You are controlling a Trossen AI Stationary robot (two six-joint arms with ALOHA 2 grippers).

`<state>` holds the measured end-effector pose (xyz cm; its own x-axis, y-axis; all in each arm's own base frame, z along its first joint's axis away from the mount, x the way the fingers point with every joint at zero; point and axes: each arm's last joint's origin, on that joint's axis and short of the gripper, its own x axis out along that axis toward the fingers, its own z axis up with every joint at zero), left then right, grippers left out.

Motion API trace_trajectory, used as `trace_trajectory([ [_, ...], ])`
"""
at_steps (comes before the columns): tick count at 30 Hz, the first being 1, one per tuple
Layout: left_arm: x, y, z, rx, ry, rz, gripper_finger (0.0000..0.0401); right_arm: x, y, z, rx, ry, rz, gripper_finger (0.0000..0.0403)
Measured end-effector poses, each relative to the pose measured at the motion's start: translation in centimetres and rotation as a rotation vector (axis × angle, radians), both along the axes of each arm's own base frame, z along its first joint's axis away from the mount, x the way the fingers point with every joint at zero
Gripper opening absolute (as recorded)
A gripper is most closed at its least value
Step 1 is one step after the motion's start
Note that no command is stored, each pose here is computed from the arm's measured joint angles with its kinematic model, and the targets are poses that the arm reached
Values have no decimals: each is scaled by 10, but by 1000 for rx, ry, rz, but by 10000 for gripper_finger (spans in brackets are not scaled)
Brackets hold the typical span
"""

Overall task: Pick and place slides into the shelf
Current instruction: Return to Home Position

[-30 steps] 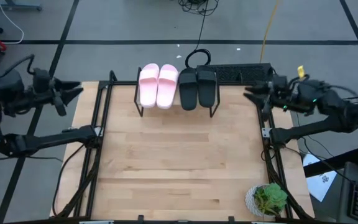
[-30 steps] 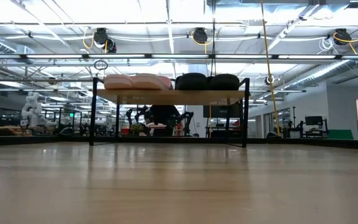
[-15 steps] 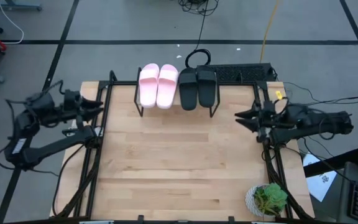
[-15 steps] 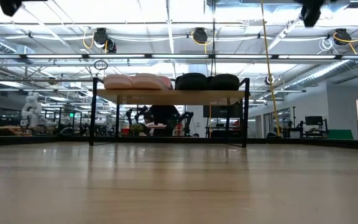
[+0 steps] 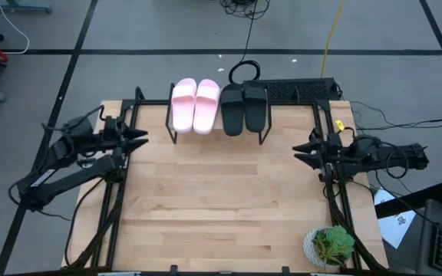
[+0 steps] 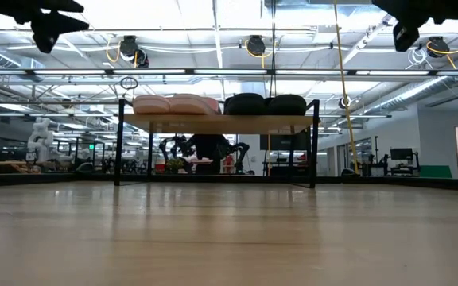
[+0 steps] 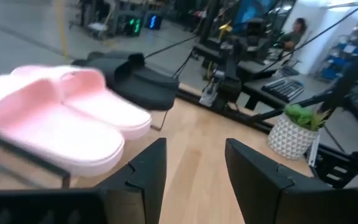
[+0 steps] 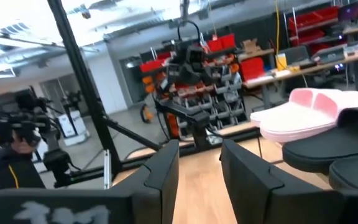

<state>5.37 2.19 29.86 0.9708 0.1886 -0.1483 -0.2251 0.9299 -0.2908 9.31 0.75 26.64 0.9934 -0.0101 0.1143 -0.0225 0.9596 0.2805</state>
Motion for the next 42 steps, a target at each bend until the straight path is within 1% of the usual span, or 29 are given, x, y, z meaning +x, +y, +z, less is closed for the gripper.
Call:
trace_trajectory([
  [2, 4, 1, -4, 12, -14, -20, 161, -6, -1, -5, 0, -22, 1, 112],
  [6, 13, 2, -18, -7, -2, -78, 161, -17, -2, -18, 14, -47, 3, 112],
  [8, 19, 2, -25, -12, -24, -112, 161, -20, -2, -23, 25, -54, 5, 112],
  [11, 28, 0, -34, 17, -80, -147, 161, -20, -2, -27, 30, -40, 5, 112],
  [13, 33, -1, -40, 24, -103, -140, 161, -19, -2, -29, 32, -16, 5, 112],
  [17, 40, -9, -56, -14, -57, -130, 161, -19, -2, -30, 32, -7, 5, 112],
  [20, 42, -17, -59, -7, -47, -146, 161, -19, -2, -31, 31, -5, 5, 112],
  [25, 42, -24, -63, 44, -6, -62, 161, -19, -2, -33, 24, 17, 3, 112],
  [28, 41, -27, -66, 46, 23, -82, 161, -19, -2, -35, 19, 37, 2, 112],
  [30, 40, -28, -66, 55, 27, -92, 161, -19, -2, -33, 10, 21, 1, 112],
  [33, 41, -27, -70, 54, 20, -42, 161, -19, -2, -31, -15, -2, -2, 112],
  [37, 49, -26, -94, 52, -4, -9, 161, -19, -2, -28, -30, -32, -5, 112],
  [39, 52, -23, -103, 35, -24, 16, 161, -20, -2, -27, -40, -41, -6, 112],
  [42, 54, -20, -117, 8, -13, -8, 161, -20, -2, -28, -35, -35, -5, 112],
])
